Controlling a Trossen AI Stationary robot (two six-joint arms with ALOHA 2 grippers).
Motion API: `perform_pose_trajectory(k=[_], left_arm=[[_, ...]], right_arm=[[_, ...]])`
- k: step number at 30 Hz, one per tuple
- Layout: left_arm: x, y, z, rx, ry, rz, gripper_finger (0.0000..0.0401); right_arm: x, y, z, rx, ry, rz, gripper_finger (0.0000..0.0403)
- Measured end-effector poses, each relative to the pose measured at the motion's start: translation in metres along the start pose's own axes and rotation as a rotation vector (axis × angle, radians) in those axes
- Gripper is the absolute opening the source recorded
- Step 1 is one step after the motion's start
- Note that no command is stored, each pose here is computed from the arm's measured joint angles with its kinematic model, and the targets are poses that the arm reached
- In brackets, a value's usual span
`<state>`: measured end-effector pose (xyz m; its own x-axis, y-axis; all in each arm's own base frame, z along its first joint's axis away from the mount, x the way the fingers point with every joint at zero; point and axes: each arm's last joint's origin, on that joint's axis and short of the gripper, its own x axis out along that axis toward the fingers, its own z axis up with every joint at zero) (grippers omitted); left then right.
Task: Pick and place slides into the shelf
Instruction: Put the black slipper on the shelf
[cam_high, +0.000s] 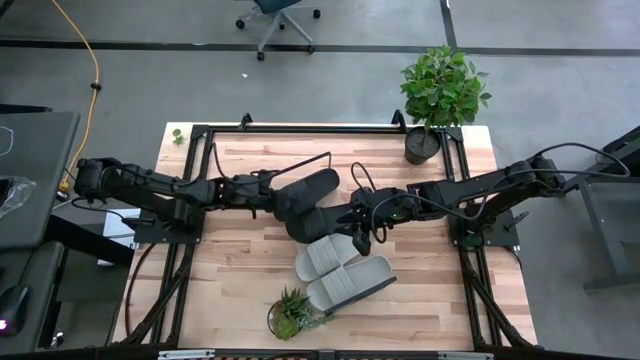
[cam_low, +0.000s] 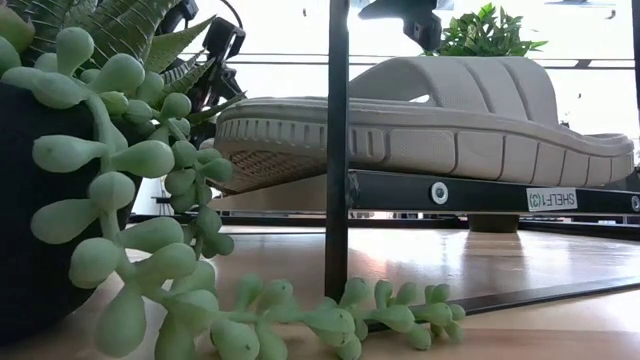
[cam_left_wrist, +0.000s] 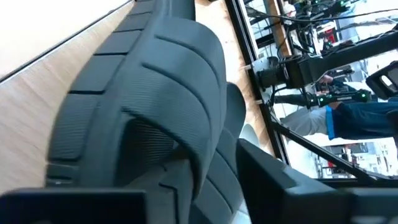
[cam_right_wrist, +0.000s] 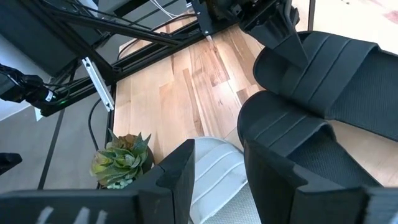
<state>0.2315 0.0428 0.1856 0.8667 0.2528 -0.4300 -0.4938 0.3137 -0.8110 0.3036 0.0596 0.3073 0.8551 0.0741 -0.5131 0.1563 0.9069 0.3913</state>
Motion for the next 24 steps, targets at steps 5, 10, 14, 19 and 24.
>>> perform_pose_trajectory(k=[5,10,14,19,24], left_arm=[[-0.0003,0.0022,-0.0011,0.014,0.016,0.023,0.0154],[-0.0004,0.0031,-0.0019,0.050,0.036,0.028,0.0190],[-0.0004,0.0031,-0.0023,0.065,0.046,0.024,0.0216],[-0.0004,0.0034,-0.0041,0.092,0.096,0.007,0.0253],[-0.0005,0.0037,-0.0052,0.098,0.129,-0.002,0.0297]], right_arm=[[-0.0001,0.0000,0.0001,0.008,0.000,0.001,0.0129],[-0.0001,0.0001,0.0001,0.008,0.000,0.001,0.0129],[0.0000,0.0000,0.0000,0.008,0.000,0.001,0.0129],[-0.0001,0.0001,0.0001,0.008,0.000,0.001,0.0129],[0.0000,0.0001,0.0000,0.008,0.000,0.002,0.0129]])
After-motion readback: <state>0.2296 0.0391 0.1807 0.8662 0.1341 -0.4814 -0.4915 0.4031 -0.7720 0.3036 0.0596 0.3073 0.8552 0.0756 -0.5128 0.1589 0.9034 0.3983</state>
